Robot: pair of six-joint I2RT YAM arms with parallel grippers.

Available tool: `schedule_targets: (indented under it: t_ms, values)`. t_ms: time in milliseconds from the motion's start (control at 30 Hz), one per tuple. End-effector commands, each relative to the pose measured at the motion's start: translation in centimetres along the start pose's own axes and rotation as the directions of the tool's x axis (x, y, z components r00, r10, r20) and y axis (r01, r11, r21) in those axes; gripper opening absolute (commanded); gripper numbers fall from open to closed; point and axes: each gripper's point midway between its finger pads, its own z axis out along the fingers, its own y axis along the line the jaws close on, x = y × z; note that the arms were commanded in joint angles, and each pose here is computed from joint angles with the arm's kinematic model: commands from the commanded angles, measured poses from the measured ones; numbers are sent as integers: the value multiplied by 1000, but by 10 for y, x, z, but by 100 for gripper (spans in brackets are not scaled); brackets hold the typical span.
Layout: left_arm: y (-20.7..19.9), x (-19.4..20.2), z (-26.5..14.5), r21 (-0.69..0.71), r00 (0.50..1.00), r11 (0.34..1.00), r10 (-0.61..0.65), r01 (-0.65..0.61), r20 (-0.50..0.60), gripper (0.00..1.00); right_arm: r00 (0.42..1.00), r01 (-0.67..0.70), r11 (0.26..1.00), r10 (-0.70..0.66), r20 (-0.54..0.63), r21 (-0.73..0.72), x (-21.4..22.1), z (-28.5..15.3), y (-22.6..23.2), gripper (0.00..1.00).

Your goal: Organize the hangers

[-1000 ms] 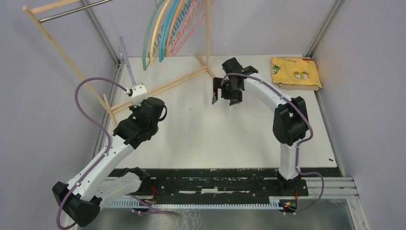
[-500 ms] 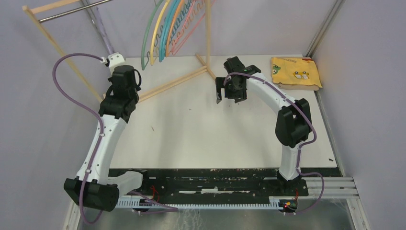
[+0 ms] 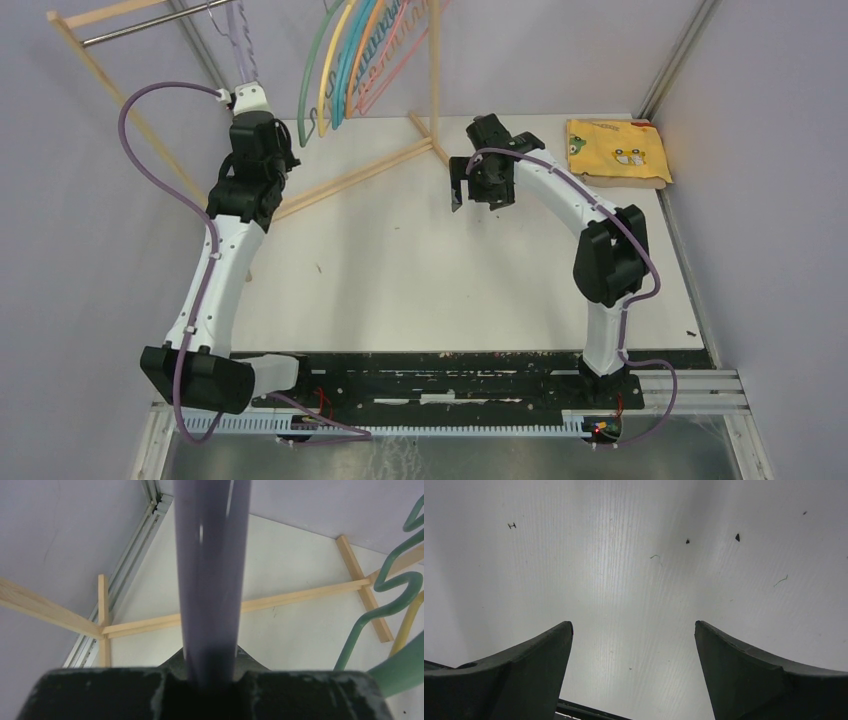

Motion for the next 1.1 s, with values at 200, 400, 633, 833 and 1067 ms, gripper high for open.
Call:
schedule_targets:
  t_ms: [200,400,633,833,1067]
  values:
    - [-13,-27,22,97,1000,995,-20,21,-13,3,999,16,1000,-17,32,10,-17,-6,3,100]
    - [-21,-16,22,143,998,989,-22,30,-60,3,999,20,999,-21,25,27,-11,-5,-1,100]
    - [-29,-9,-2,247,999,969,-4,16,-50,58,999,19,1000,-19,40,17,-11,-6,-2,100]
    - [-31,15,-14,286,996,957,-22,47,-87,99,999,19,1000,-20,43,11,-9,-9,-1,100]
    - [-44,69,-29,383,979,914,-63,135,-196,99,998,26,999,-28,64,41,-3,-13,-10,100]
